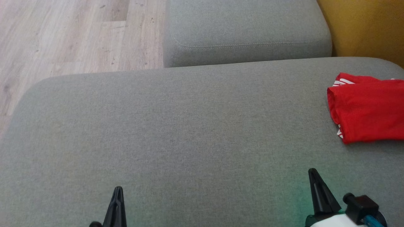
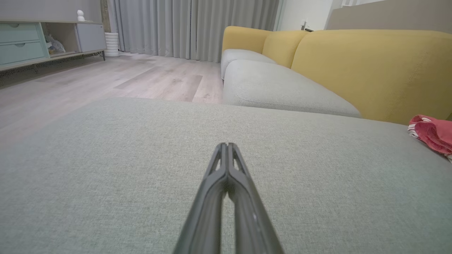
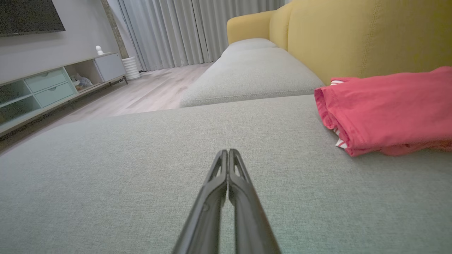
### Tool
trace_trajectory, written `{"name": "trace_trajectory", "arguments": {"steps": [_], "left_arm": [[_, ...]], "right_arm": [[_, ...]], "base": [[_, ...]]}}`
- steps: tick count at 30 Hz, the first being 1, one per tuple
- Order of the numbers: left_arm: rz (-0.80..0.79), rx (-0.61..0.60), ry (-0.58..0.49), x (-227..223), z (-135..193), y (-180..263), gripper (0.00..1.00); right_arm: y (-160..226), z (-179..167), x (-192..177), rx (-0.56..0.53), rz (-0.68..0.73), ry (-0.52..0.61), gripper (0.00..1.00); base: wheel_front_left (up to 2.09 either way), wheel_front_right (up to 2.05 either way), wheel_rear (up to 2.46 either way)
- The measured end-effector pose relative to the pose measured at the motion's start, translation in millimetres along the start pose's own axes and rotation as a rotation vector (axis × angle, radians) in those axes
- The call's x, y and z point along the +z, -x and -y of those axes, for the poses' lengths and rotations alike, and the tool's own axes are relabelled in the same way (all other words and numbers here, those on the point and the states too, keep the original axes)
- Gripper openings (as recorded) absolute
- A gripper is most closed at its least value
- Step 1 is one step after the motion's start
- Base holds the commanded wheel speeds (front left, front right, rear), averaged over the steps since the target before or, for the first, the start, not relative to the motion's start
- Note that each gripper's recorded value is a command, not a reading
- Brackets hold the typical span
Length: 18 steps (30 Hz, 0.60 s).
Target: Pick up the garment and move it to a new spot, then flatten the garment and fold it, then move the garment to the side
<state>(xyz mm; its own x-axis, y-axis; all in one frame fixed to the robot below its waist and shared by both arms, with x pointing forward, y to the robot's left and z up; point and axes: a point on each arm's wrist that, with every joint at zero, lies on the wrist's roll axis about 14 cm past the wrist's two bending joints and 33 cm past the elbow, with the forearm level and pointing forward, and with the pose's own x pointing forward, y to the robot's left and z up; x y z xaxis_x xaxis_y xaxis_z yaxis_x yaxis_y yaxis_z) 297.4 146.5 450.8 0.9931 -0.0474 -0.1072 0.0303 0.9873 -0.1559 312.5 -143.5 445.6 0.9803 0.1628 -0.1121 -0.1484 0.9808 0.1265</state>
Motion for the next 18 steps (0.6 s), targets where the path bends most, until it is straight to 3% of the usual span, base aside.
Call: {"name": "trace_trajectory", "arguments": {"steps": [18], "left_arm": [[-0.036, 0.027, 0.213, -3, -6, -8, 0.00]], "right_arm": [[-5, 11, 2, -0.059, 0.002, -0.221, 0.00]], "base": [[0.00, 0.00, 0.00]]}}
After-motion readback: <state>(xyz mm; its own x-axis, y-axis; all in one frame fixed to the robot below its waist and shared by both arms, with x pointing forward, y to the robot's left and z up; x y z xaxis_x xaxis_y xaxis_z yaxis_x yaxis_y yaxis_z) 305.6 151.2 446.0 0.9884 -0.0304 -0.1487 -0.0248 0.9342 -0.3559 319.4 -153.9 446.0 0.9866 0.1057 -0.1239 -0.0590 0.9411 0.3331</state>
